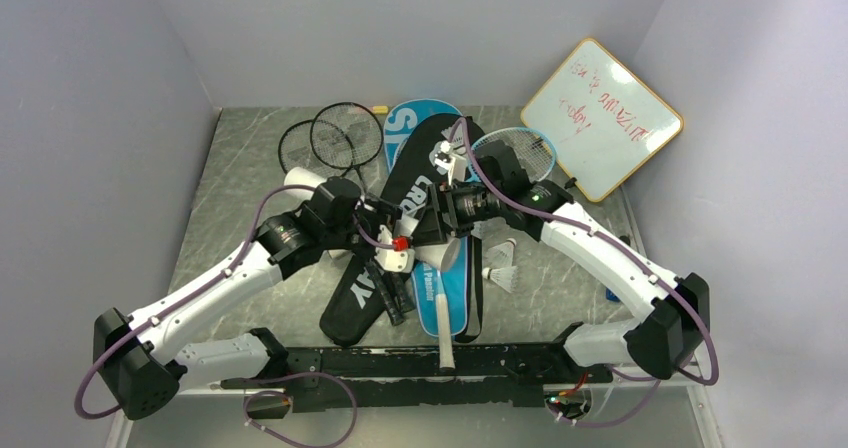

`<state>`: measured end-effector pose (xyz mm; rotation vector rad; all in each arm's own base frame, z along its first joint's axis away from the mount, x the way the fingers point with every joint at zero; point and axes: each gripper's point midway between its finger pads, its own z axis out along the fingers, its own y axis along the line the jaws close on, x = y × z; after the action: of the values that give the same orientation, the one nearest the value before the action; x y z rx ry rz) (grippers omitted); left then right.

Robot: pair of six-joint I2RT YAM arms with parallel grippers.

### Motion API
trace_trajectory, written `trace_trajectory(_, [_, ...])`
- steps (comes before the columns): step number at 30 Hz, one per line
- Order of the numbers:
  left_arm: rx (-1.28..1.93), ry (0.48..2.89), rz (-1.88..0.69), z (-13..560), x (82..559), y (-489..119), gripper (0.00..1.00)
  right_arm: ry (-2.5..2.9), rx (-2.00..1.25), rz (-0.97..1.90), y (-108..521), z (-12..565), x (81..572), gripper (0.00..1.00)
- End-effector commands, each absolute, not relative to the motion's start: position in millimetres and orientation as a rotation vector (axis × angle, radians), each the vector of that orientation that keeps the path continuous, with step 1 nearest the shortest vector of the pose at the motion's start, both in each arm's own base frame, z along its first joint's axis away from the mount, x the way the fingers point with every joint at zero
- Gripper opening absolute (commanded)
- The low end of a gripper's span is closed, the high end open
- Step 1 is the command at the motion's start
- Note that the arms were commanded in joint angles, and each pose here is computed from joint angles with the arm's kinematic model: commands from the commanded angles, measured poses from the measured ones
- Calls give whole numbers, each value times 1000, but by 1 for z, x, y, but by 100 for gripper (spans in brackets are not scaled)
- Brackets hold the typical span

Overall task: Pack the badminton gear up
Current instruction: Pick up the shuttle tube at the center of the board.

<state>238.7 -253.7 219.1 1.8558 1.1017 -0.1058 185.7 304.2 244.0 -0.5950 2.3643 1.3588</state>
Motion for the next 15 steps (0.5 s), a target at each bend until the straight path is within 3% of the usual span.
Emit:
trace_trajectory(1, [1868, 1037, -144, 225, 229, -259, 65, 2237, -635, 1392, 308, 267, 188, 65])
trace_trajectory(5, [1890, 980, -198, 225, 219, -264, 41, 2232, -644, 1407, 310, 264, 187, 71])
trace_trajectory(10, [1852, 1024, -240, 227, 216, -265, 34, 2209, -619, 1352, 307, 269, 195, 97])
trace_trajectory(15, [1840, 1120, -401, 226, 197, -267, 27, 2140, -504, 1178, 287, 294, 222, 99])
